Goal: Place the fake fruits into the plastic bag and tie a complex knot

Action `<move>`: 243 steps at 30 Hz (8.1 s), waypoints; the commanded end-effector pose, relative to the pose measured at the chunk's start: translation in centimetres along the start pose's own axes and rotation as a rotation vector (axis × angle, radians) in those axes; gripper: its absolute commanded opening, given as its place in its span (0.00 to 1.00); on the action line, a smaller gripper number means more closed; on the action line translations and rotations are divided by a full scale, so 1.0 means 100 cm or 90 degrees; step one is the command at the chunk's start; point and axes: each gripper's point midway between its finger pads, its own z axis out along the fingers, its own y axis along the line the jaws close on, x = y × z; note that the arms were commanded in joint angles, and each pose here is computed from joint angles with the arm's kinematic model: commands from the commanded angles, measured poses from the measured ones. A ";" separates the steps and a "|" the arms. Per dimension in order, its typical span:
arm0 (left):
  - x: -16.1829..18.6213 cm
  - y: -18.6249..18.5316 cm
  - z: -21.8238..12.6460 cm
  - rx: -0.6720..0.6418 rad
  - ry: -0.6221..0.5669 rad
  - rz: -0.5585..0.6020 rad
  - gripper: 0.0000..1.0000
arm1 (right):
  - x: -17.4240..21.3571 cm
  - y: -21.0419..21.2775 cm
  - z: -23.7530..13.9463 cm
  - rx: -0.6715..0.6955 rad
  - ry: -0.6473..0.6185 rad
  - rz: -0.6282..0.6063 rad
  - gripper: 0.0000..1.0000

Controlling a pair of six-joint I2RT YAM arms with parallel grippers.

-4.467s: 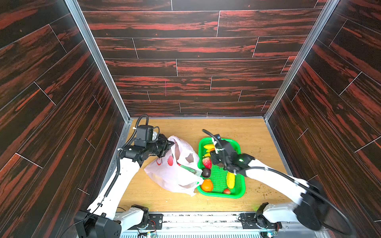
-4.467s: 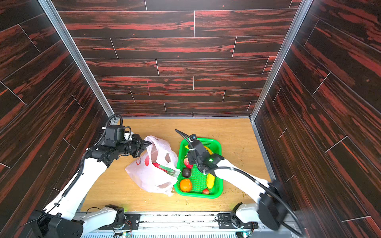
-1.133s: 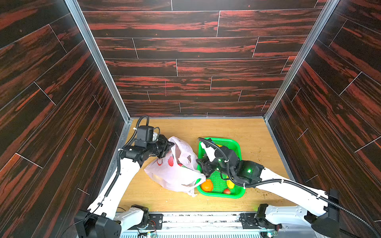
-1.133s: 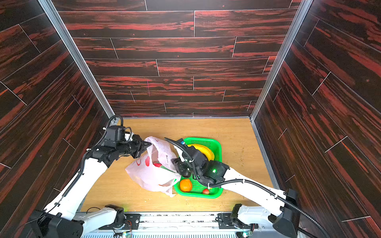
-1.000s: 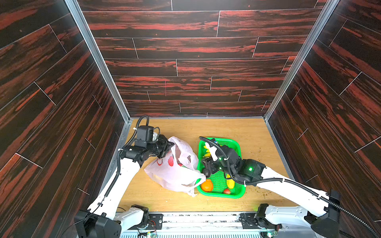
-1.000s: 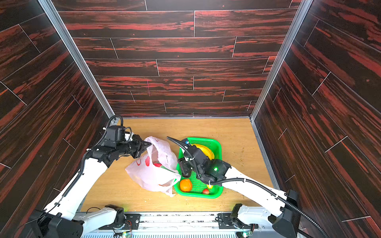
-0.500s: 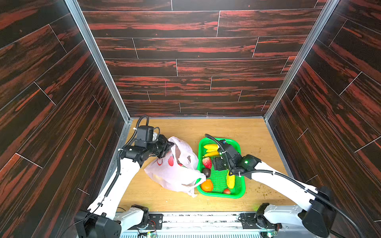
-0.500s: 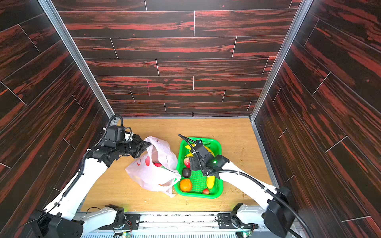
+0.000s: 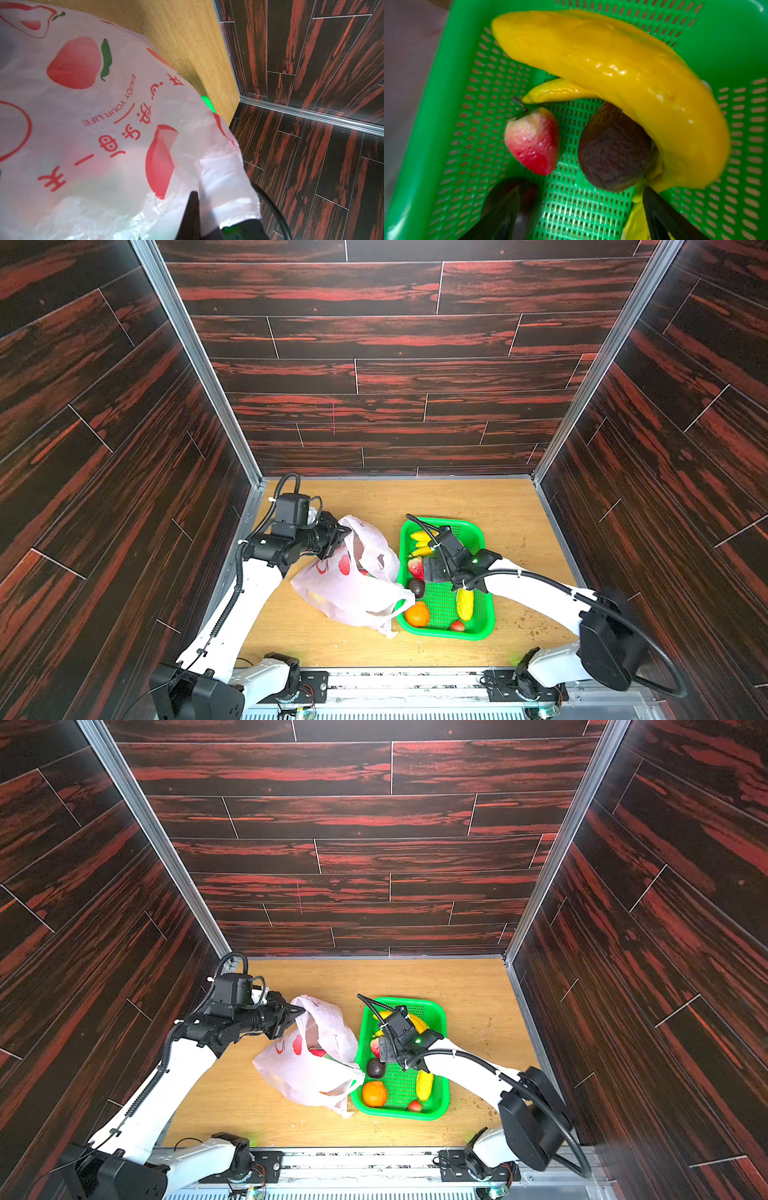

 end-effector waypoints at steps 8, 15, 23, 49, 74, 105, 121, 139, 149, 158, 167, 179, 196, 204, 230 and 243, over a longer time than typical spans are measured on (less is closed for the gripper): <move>0.003 -0.006 -0.004 0.008 0.002 0.011 0.00 | -0.002 -0.014 0.028 0.059 -0.001 0.021 0.95; 0.002 -0.005 -0.002 0.005 0.003 0.009 0.00 | -0.001 -0.020 0.043 0.080 0.007 0.019 0.95; 0.001 -0.005 -0.001 0.003 0.006 0.008 0.00 | -0.002 -0.020 0.059 0.084 0.006 0.022 0.94; 0.002 -0.005 -0.002 0.003 0.004 0.009 0.00 | -0.003 -0.020 0.047 0.061 0.002 0.023 0.56; 0.000 0.000 0.002 -0.005 0.002 0.004 0.00 | -0.018 0.045 -0.134 -0.309 -0.173 -0.076 0.45; 0.004 -0.003 0.001 0.010 0.008 0.001 0.00 | -0.017 0.245 -0.131 -0.556 -0.239 -0.254 0.46; 0.005 -0.005 -0.001 0.013 0.010 0.005 0.00 | -0.075 0.261 -0.080 -0.517 -0.351 -0.123 0.51; 0.004 -0.003 0.003 0.006 0.012 0.002 0.00 | -0.077 0.260 -0.074 -0.520 -0.328 -0.127 0.81; 0.003 -0.002 0.004 0.003 0.012 0.001 0.00 | -0.077 0.251 -0.084 -0.514 -0.337 -0.126 0.81; 0.003 0.001 0.006 -0.002 0.014 -0.001 0.00 | -0.073 0.243 -0.098 -0.525 -0.342 -0.130 0.81; 0.003 0.004 0.007 -0.005 0.013 -0.002 0.00 | -0.065 0.217 -0.122 -0.516 -0.343 -0.132 0.80; 0.001 0.006 0.009 -0.007 0.007 -0.003 0.00 | -0.053 0.124 -0.152 -0.336 -0.308 -0.129 0.84; -0.005 -0.003 0.009 0.004 -0.006 -0.001 0.00 | 0.076 0.075 -0.142 -0.337 -0.016 -0.218 0.86; -0.004 -0.002 0.008 0.002 -0.007 -0.001 0.00 | 0.114 0.113 -0.103 -0.288 0.036 -0.308 0.87; -0.004 0.001 0.008 -0.006 -0.006 0.000 0.00 | 0.099 0.032 -0.043 -0.069 0.047 -0.228 0.90; -0.004 0.000 0.008 -0.010 -0.006 0.000 0.00 | 0.051 -0.010 -0.053 -0.094 -0.017 -0.120 0.90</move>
